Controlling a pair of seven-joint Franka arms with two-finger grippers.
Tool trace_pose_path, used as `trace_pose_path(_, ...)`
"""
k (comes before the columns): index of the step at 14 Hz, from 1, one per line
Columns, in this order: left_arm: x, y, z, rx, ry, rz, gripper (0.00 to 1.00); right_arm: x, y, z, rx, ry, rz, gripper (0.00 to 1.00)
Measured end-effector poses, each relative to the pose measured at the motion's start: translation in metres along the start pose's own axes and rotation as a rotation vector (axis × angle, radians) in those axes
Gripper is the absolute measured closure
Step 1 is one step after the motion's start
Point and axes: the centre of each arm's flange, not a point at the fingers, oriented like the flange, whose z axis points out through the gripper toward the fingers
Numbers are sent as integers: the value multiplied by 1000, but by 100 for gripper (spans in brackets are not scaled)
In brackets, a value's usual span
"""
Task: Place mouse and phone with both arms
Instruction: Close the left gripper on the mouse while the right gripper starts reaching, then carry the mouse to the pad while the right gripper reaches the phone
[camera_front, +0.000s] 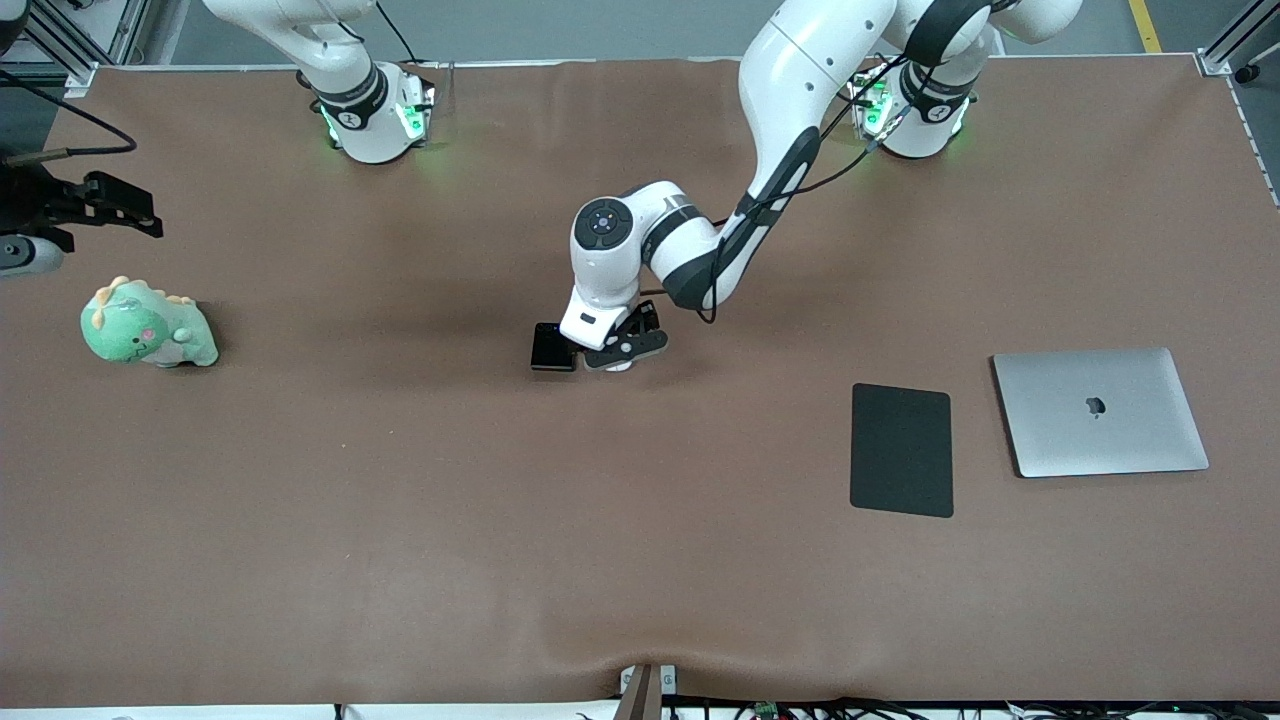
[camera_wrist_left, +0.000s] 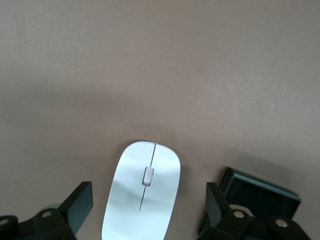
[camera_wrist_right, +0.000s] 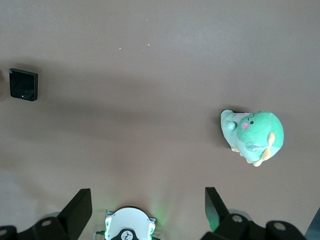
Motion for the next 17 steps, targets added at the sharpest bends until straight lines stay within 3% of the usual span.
trace_pose_path(5,-10,-1,19,23,-11,15,0,20,4,27,5,-57,1,0)
trace_pose_path(9,-10,-1,18,20,-9,34,38,34,11,47,10,-94,11,0)
trace_pose_path(14,-1,2,1,7,0,26,38,45,15,45,17,-78,15,0)
trace_pose_path(17,25,-1,-50,18,10,28,38,54,-8,54,108,-77,60,0)
